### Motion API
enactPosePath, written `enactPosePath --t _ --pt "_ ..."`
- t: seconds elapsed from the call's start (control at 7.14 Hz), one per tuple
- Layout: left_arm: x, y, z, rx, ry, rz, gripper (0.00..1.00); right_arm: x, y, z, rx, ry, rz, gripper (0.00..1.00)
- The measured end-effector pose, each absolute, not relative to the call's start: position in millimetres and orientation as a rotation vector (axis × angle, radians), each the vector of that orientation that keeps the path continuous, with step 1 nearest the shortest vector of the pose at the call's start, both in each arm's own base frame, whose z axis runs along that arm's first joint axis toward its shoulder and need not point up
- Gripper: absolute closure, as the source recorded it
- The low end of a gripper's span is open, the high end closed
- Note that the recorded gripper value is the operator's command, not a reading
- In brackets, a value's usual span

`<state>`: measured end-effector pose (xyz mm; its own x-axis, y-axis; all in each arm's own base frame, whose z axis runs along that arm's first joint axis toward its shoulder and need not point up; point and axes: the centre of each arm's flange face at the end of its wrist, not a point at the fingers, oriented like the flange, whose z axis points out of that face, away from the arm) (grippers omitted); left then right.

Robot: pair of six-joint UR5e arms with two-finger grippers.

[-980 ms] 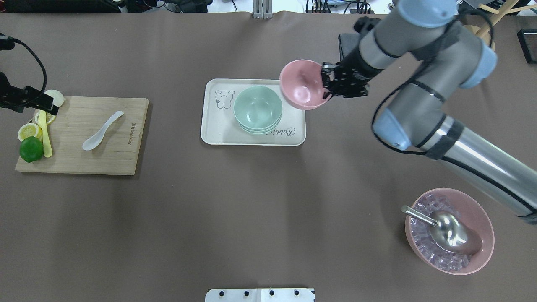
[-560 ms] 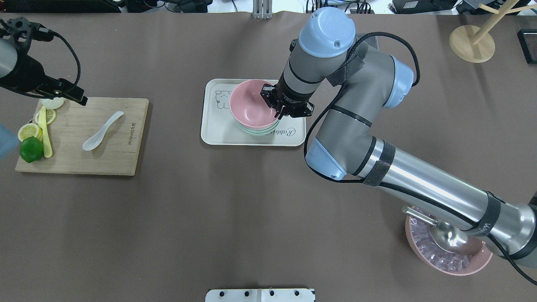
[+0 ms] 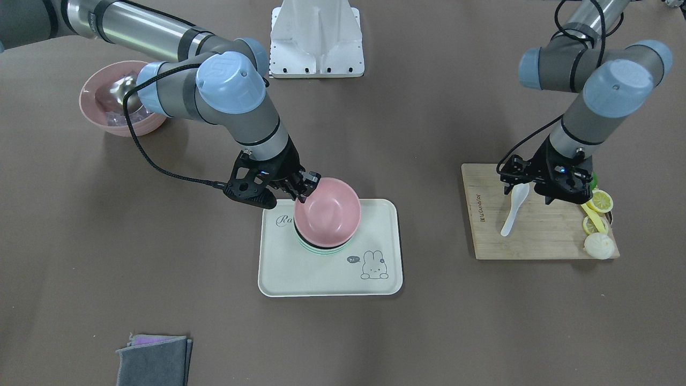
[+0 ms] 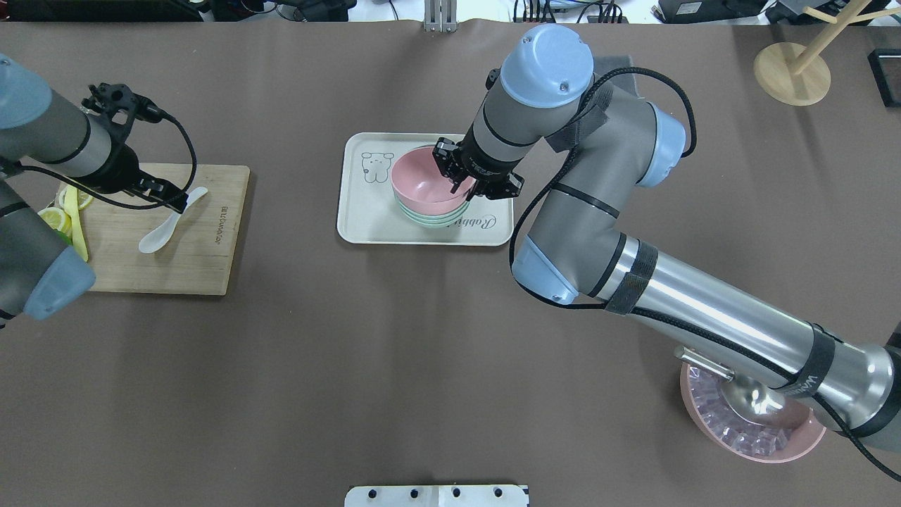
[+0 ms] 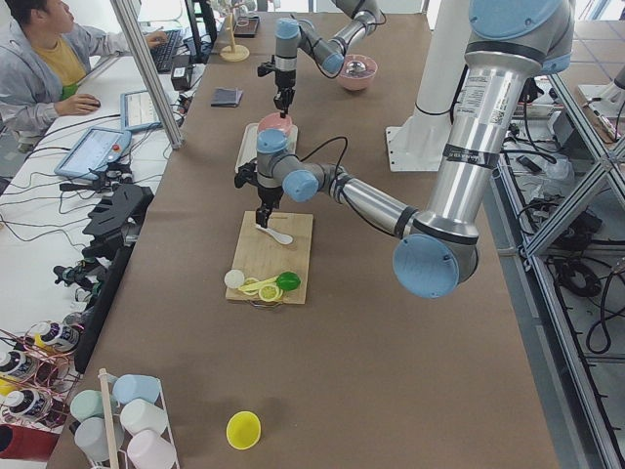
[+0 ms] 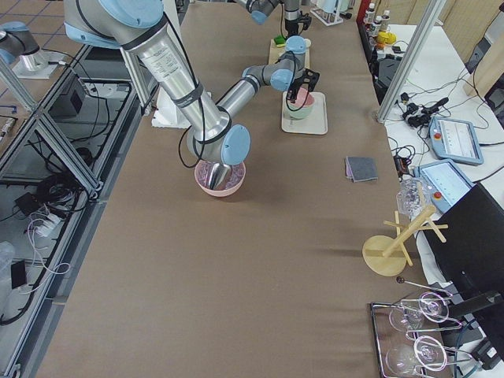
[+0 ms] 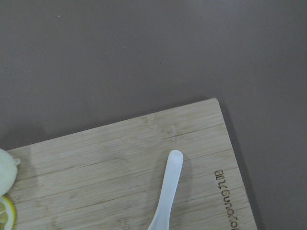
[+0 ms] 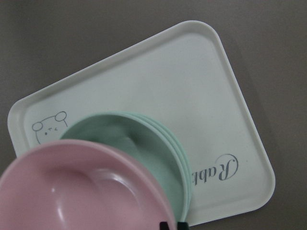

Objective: Stack pink bowl on green and place spoon
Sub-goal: 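Lower the pink bowl into the green bowl while the left gripper reaches the spoon, then grasp the white spoon with the left gripper while the right arm withdraws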

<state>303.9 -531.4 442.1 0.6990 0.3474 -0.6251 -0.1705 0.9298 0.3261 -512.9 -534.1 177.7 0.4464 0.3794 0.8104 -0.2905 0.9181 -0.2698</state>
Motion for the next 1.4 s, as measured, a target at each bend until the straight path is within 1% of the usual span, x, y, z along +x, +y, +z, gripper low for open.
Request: enactPosePath --t 0.14,0.42,0.7,0.84,0.98,1.12,1.4 --pt "316.7 -533.8 447.4 0.244 0.735 0.313 0.2 -502.1 -541.1 173.9 -0.097 -1.047 0.425 0.0" --pt "338.0 -549.2 456.5 0.223 0.724 0.324 0.27 -475.4 -554.9 174.7 -0.114 -1.071 0.431 0.0" --pt "346.7 -556.4 462.1 0.213 0.716 0.332 0.47 -451.3 -551.7 197.8 -0.103 -1.068 0.407 0.0" --pt "348.3 -558.0 466.5 0.21 0.71 0.345 0.58 -440.9 -548.5 206.9 -0.092 -1.068 0.395 0.0" --pt "349.7 -559.3 472.0 0.204 0.704 0.353 0.84 -433.7 -548.5 210.9 -0.091 -1.069 0.391 0.0" --pt "350.3 -560.1 473.9 0.202 0.701 0.356 1.0 -423.0 -552.1 214.6 -0.106 -1.074 0.391 0.0" --pt "353.6 -562.6 465.4 0.202 0.714 0.359 1.0 -382.8 -555.0 235.6 -0.125 -1.084 0.373 0.0"
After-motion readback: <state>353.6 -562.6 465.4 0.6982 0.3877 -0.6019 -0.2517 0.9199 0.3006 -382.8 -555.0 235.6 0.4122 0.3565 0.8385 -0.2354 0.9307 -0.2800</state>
